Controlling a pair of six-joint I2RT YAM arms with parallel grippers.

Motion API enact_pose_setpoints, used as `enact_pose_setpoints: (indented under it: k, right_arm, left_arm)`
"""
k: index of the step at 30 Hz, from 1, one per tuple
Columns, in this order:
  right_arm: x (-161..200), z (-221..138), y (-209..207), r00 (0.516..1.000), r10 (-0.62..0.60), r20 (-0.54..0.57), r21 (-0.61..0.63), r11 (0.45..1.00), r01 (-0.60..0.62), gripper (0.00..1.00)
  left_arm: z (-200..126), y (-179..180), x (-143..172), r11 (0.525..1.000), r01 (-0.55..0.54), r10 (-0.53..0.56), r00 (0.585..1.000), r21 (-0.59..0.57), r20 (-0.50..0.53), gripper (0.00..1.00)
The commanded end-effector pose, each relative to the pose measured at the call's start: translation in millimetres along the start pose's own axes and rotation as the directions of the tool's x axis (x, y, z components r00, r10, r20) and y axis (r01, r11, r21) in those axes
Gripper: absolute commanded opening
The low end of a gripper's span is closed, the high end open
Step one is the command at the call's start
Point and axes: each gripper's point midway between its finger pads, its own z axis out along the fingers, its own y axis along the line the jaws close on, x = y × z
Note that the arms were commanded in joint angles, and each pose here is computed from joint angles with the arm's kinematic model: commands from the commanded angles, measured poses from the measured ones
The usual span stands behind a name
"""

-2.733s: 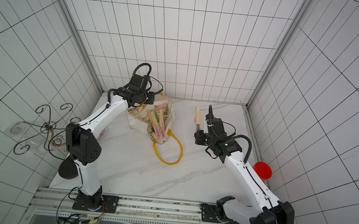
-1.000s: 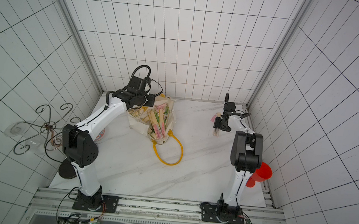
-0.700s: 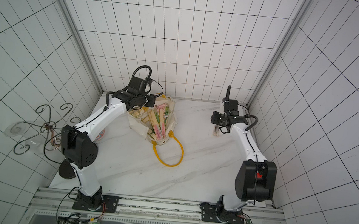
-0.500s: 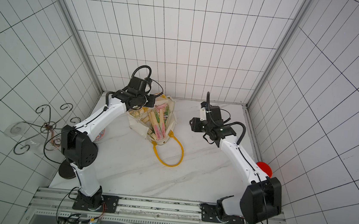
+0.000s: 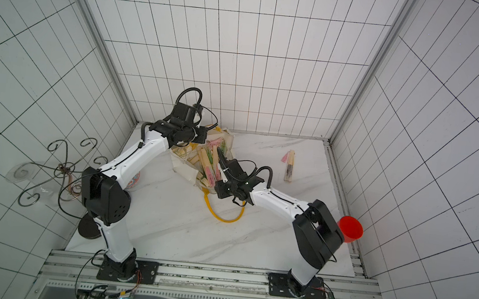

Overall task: Take out the folding fans from the tote bags
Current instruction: Pick up the folding fan from the canvas bag.

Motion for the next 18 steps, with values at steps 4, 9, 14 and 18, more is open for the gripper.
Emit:
enact_pose_setpoints:
  k: [4, 9, 14, 18]
  right_arm:
    - [-65.3, 11.4, 11.1, 0.994, -0.019, 0.103, 0.024, 1.0, 0.016, 0.61]
    - [-75.3, 33.7, 9.4, 0.996, -0.036, 0.088, 0.043, 0.999, 0.032, 0.68]
    - [-84.5, 50.6, 7.6, 0.996, -0.04, 0.078, 0.039, 0.999, 0.037, 0.71]
    - [-90.2, 59.7, 7.5, 0.997, -0.033, 0.073, 0.024, 0.999, 0.031, 0.7]
  left_arm:
    - [-10.6, -5.1, 0.1, 1.0, -0.002, 0.002, 1.0, 0.016, 0.002, 0.0]
    - [-10.9, -6.2, -0.2, 1.0, -0.005, 0.005, 1.0, 0.02, 0.002, 0.0]
    - [-11.2, -6.8, 0.7, 1.0, -0.007, 0.007, 1.0, 0.024, -0.001, 0.0]
    - [-11.0, -7.7, 1.5, 1.0, -0.007, 0.007, 1.0, 0.03, -0.003, 0.0]
